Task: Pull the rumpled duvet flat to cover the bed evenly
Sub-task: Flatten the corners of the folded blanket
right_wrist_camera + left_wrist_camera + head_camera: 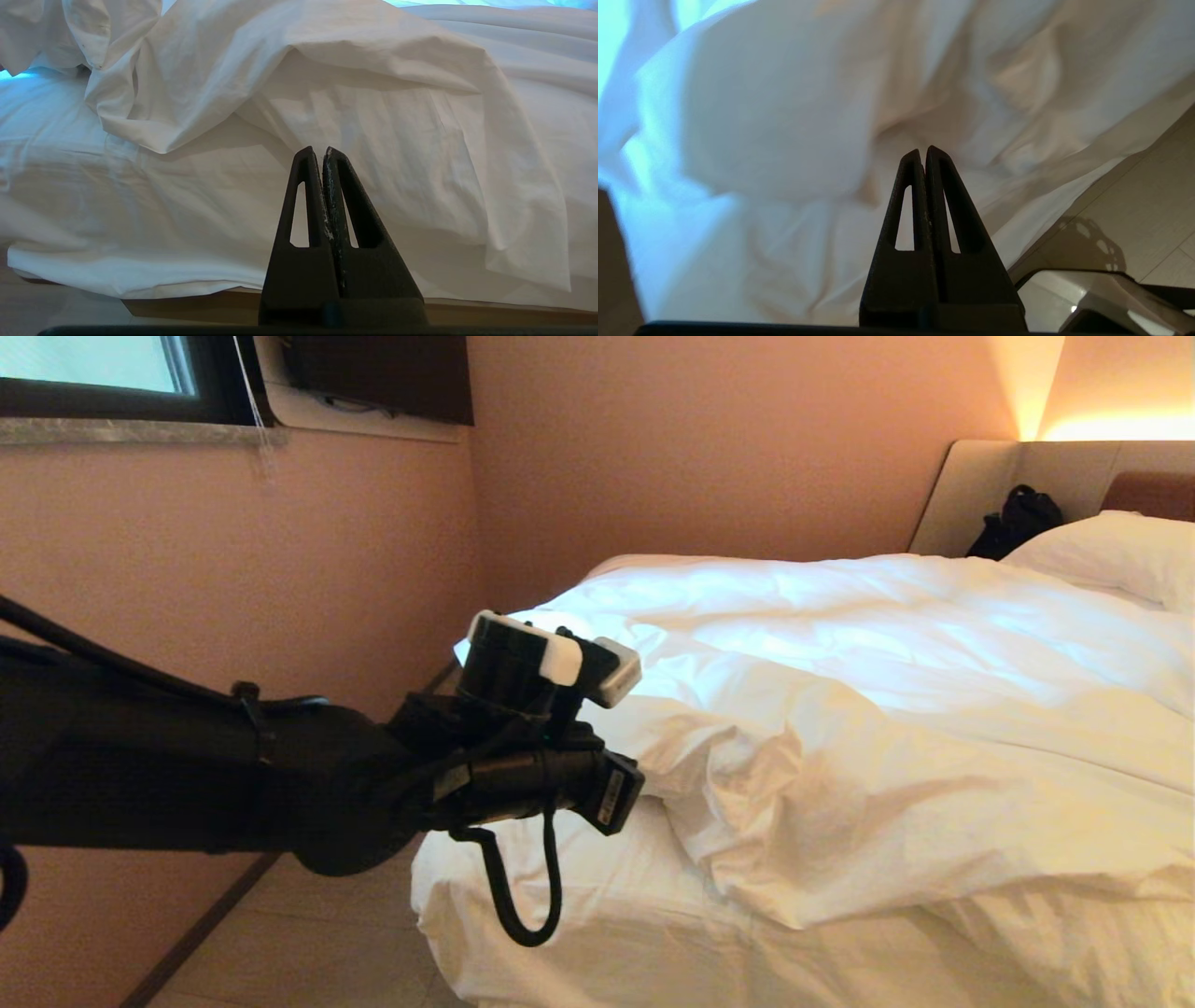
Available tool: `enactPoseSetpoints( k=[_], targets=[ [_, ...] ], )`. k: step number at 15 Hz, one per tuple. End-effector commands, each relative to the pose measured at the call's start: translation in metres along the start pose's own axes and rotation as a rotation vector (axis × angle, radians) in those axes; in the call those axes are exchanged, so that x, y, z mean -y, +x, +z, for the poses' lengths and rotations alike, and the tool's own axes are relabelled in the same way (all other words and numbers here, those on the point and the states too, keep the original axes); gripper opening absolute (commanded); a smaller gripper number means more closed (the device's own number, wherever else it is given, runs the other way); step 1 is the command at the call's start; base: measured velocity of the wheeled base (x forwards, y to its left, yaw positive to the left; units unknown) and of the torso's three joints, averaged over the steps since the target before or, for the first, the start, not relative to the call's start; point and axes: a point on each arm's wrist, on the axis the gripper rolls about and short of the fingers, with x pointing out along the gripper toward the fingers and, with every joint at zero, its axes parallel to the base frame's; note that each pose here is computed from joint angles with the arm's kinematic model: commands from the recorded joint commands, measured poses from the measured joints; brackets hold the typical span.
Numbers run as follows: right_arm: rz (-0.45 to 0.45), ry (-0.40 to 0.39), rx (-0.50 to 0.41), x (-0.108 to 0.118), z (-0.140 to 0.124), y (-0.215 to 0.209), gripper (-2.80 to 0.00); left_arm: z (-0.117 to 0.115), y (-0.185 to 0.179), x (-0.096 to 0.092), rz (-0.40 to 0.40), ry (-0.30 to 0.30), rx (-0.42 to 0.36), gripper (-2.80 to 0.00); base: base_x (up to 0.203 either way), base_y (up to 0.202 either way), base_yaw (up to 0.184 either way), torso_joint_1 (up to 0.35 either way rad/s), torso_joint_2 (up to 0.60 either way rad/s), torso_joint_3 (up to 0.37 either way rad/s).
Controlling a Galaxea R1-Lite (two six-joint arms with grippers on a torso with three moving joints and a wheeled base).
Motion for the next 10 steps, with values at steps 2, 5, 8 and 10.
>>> enactPoseSetpoints(
  k=[2, 5, 8, 10],
  targets=[
    [0.001, 0.0, 0.0, 0.0, 0.0, 0.0, -2.8, 0.001, 0.024, 0.02, -0.021, 0.027, -0.009, -2.8, 0.0, 0.0, 0.0, 0.0, 0.0, 0.0],
    [0.0, 0.0, 0.0, 0.0, 0.0, 0.0, -2.8, 0.002, 0.04, 0.033, 0.002, 0.044, -0.01, -2.8, 0.0, 0.0, 0.0, 0.0, 0.0, 0.0],
    [-0.001, 0.0, 0.0, 0.0, 0.0, 0.0, -2.8, 0.002, 0.056, 0.035, 0.014, 0.041, 0.051, 0.0, 0.0, 0.0, 0.0, 0.0, 0.0, 0.0],
    [0.0, 0.0, 0.0, 0.0, 0.0, 0.0, -2.8, -0.006, 0.073, 0.039, 0.09, 0.039, 0.073, 0.0, 0.0, 0.0, 0.0, 0.0, 0.0, 0.0]
  ],
)
